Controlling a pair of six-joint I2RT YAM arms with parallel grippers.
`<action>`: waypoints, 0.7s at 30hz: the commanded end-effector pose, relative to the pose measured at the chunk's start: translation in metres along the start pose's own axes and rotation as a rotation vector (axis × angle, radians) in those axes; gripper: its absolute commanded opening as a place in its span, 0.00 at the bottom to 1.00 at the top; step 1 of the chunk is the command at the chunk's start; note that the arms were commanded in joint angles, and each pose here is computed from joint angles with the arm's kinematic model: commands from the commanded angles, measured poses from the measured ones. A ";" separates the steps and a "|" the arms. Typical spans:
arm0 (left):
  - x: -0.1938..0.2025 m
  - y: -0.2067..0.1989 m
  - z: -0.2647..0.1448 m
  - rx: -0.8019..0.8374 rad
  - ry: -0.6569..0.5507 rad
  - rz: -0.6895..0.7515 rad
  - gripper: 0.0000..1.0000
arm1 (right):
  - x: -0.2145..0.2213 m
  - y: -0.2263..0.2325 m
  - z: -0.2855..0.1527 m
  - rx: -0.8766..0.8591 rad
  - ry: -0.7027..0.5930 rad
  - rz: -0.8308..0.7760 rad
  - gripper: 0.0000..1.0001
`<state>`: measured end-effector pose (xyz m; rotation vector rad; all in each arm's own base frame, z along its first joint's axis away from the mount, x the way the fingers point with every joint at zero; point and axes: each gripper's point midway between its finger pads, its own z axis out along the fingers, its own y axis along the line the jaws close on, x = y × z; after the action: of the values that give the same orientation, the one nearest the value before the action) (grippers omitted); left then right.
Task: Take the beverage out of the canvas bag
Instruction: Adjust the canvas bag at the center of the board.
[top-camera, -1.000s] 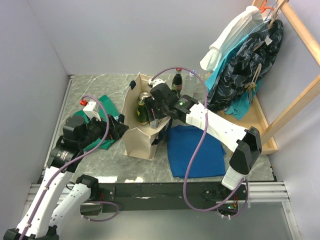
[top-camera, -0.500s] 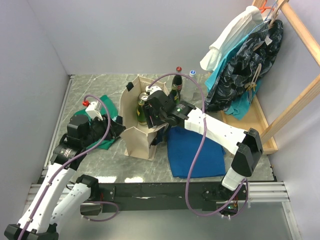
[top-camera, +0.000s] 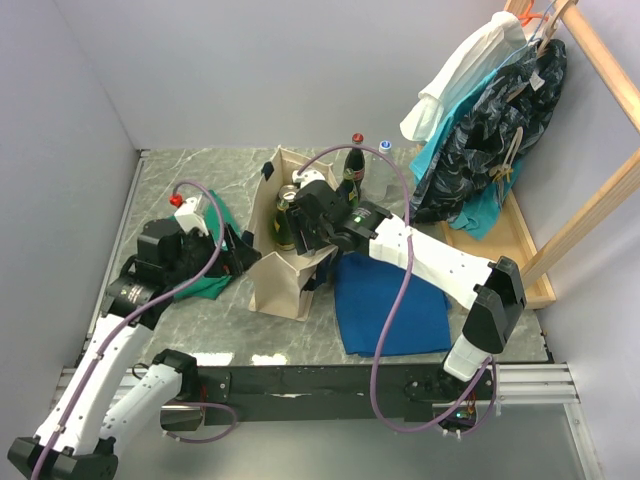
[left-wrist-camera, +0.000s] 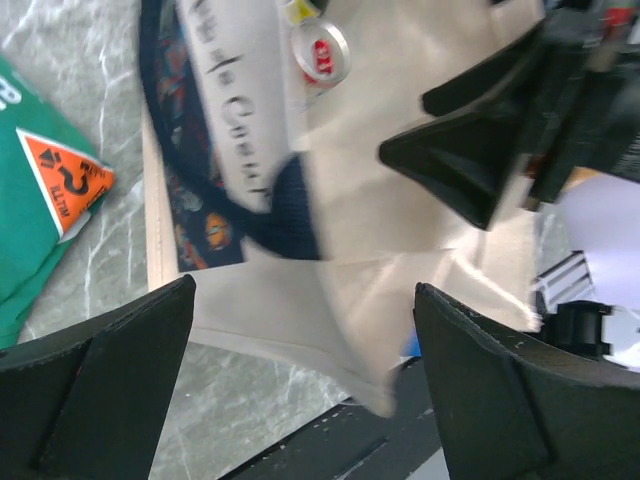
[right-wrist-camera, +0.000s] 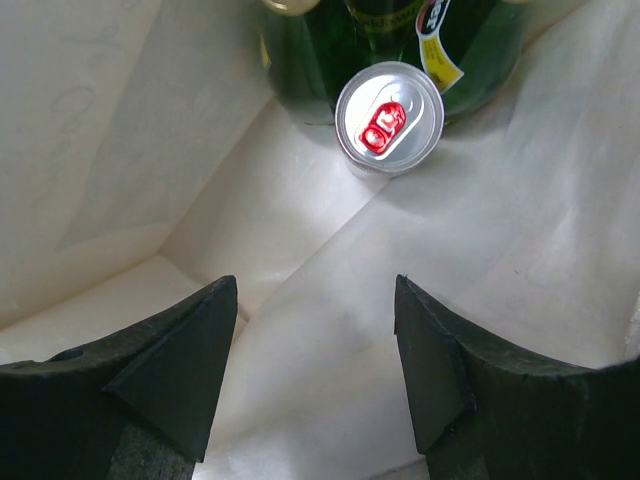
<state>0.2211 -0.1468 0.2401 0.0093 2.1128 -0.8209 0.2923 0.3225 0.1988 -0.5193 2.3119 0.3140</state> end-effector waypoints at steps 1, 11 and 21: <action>-0.024 -0.029 -0.022 0.075 -0.062 0.036 0.96 | -0.031 0.004 -0.022 -0.014 -0.090 0.013 0.71; -0.025 -0.059 -0.040 0.215 -0.052 0.054 0.96 | -0.044 0.004 -0.027 -0.013 -0.131 0.006 0.71; -0.043 -0.045 -0.049 0.131 -0.227 0.041 0.96 | -0.053 0.001 -0.034 -0.008 -0.174 0.002 0.71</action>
<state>0.1963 -0.1519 0.2836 0.0611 2.0022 -0.9229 0.3012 0.3256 0.2181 -0.5201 2.2537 0.3110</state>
